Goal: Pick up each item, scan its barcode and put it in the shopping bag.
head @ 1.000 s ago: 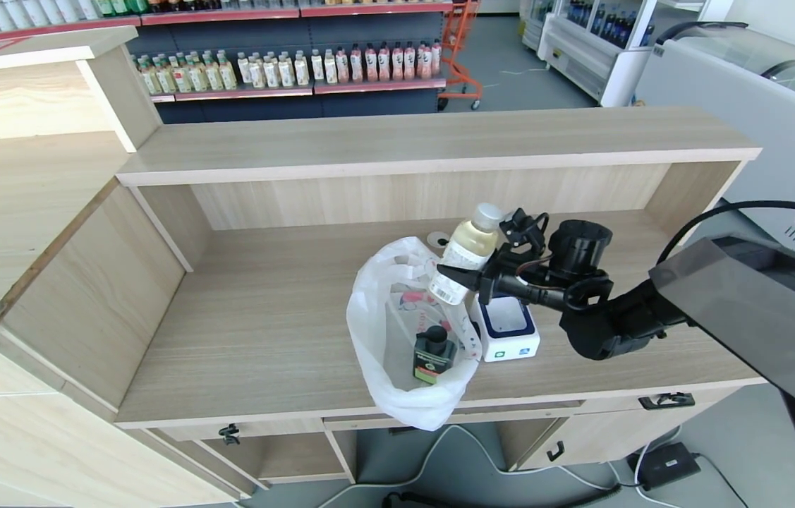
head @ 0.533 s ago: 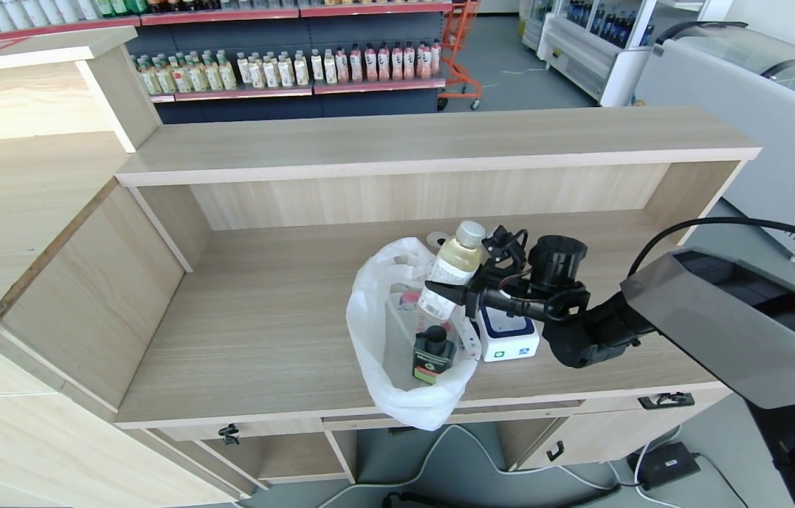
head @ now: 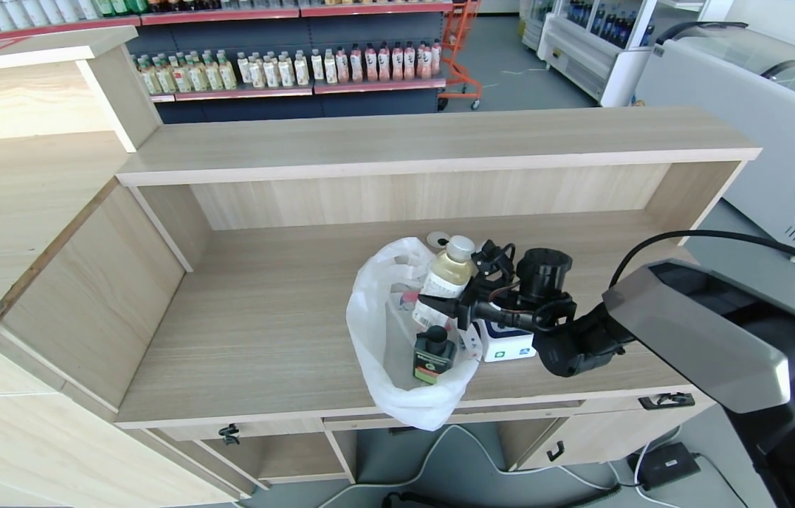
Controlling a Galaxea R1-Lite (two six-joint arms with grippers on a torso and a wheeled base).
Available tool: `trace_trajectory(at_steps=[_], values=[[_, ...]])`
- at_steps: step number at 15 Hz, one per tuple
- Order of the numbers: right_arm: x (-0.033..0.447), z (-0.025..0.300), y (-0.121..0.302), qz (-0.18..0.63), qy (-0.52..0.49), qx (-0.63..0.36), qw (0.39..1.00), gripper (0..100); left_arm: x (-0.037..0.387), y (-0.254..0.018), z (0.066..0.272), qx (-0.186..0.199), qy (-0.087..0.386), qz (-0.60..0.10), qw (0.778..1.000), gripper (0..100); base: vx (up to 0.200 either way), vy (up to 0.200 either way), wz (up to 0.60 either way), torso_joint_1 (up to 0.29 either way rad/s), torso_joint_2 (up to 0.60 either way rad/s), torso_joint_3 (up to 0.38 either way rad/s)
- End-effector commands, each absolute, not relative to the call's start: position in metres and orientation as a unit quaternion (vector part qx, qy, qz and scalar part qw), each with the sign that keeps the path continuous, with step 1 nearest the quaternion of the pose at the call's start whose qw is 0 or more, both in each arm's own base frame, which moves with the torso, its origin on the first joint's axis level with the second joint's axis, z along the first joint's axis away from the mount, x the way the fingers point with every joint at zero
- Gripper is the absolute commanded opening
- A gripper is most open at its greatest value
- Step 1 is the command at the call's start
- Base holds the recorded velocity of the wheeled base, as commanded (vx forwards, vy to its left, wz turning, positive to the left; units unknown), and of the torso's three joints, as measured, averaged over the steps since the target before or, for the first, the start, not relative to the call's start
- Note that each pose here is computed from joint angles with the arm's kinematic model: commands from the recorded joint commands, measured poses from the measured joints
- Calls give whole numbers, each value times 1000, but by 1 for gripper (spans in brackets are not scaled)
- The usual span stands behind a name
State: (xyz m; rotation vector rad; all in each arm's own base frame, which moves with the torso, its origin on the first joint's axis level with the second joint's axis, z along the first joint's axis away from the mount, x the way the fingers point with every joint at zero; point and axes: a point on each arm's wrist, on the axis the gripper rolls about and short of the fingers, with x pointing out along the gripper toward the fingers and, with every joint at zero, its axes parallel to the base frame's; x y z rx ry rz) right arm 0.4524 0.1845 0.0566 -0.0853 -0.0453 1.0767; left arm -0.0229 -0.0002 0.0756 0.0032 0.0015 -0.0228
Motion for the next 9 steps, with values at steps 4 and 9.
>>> trace_trajectory(at_steps=[4,9], values=[[457,44,179,507,-17,-52,860,0,-23,0,76,2,1,-11,1000,100,0,0,0,0,0,0],[459,37,174,502,-16,-72,862,0,-23,0,76,2,1,-11,1000,100,0,0,0,0,0,0]])
